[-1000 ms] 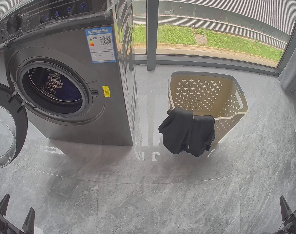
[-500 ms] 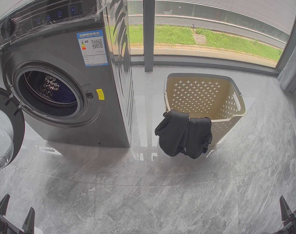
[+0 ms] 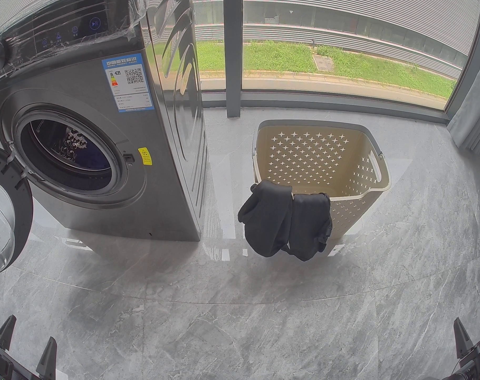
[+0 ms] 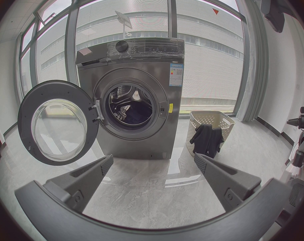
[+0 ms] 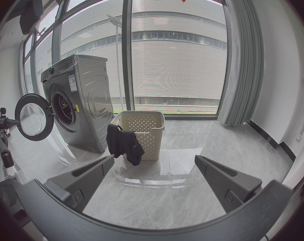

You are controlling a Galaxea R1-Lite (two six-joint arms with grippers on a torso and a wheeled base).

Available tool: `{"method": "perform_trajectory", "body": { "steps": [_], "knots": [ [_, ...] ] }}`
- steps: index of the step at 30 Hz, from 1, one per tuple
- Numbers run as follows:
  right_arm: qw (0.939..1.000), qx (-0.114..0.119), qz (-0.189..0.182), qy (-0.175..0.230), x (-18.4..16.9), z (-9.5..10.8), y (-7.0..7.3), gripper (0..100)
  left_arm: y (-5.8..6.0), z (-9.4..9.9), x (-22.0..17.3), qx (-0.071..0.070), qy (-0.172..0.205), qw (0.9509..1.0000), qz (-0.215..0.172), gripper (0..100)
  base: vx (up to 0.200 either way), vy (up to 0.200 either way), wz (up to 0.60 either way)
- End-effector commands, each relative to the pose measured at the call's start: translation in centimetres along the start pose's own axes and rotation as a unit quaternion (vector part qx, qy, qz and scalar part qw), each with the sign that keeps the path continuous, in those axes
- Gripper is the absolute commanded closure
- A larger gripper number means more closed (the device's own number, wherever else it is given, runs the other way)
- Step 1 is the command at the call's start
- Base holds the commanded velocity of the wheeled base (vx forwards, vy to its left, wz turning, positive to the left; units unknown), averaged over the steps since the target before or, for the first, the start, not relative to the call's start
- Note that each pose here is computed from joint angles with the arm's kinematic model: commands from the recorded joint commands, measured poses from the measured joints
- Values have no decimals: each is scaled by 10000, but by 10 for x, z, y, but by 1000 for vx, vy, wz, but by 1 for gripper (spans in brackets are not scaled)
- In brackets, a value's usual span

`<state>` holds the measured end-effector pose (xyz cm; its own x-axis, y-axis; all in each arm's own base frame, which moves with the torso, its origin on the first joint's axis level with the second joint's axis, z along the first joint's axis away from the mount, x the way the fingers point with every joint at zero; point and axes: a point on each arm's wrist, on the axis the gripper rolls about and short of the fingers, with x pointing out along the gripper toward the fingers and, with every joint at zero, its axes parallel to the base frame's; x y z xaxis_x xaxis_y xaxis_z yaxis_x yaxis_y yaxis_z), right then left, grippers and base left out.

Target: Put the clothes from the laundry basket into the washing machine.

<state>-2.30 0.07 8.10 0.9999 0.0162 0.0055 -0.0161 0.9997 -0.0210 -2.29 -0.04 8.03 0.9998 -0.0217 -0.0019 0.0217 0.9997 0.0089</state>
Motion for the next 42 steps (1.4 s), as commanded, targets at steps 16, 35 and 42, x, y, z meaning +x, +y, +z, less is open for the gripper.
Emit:
{"method": "perform_trajectory", "body": {
  "steps": [16, 35, 42],
  "knots": [
    [10000, 5, 4, 5, 0, -5, 0, 0, 0, -4, 0, -6, -2, 10000, 1, 0, 100, 0, 0],
    [10000, 5, -27, 5, 0, -5, 0, 0, 0, -4, 0, -6, -2, 10000, 1, 0, 0, -63, 0],
    [10000, 5, -27, 5, 0, -5, 0, 0, 0, -4, 0, -6, -2, 10000, 1, 0, 0, -114, 0]
  ]
}}
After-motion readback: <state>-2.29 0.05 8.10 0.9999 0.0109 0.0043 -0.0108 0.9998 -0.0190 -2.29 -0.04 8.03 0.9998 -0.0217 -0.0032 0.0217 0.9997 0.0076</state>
